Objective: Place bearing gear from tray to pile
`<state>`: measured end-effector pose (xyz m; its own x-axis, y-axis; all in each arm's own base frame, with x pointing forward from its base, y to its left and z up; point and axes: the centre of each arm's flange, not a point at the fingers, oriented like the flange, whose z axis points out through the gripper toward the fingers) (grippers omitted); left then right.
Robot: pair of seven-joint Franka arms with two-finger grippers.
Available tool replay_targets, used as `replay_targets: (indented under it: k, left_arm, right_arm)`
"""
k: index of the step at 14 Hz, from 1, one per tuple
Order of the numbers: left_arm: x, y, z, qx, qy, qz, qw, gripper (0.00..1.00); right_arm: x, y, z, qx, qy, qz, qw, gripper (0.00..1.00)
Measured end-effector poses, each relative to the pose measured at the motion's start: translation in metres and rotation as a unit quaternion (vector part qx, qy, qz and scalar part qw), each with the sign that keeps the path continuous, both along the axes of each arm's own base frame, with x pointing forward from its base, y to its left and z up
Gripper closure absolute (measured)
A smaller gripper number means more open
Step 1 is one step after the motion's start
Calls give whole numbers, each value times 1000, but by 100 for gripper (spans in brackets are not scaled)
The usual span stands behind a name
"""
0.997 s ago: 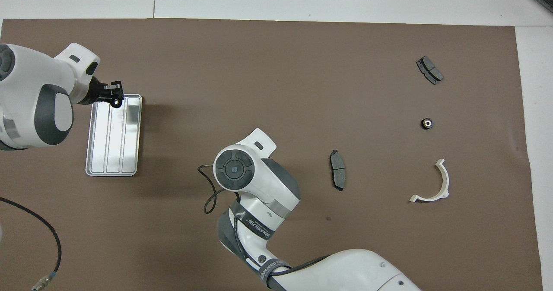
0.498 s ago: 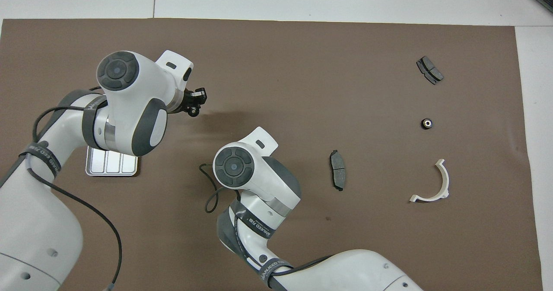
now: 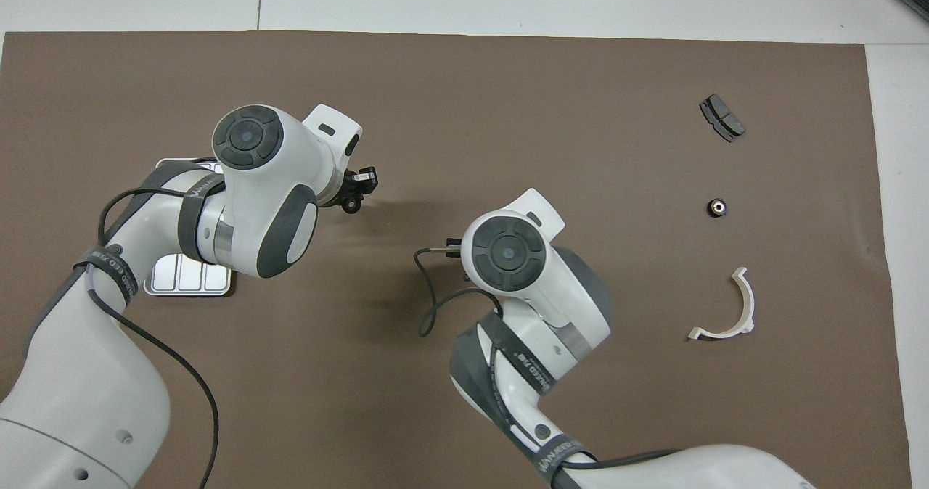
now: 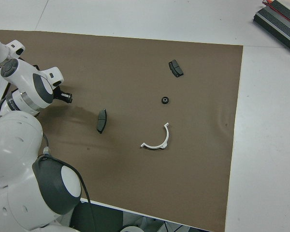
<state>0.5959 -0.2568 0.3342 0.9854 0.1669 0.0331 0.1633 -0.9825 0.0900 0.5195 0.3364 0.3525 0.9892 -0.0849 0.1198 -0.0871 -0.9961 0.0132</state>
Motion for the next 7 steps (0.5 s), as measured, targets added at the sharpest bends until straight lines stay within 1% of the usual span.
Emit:
replay_targets:
  k: [3,4,5,6,7]
  left_arm:
    - [-29,-31,-16,8,17,-32,999,67]
    - [-39,-40,-20,10,21,-41,999,61]
    - [-46,-48,-22,12,23,-49,998,60]
    - [-51,-54,-22,12,23,-54,998,55]
    - [-53,-58,-20,11,21,-57,998,46]
  right_arm:
    - [-9,-84,11,-15,12,21,1000,77]
    - [-11,-109,9,-19,17,28,999,77]
    - [-12,-131,5,-23,22,36,999,77]
    - [-13,-150,1,-25,25,42,998,77]
    - [-13,-167,-5,-27,29,47,998,77]
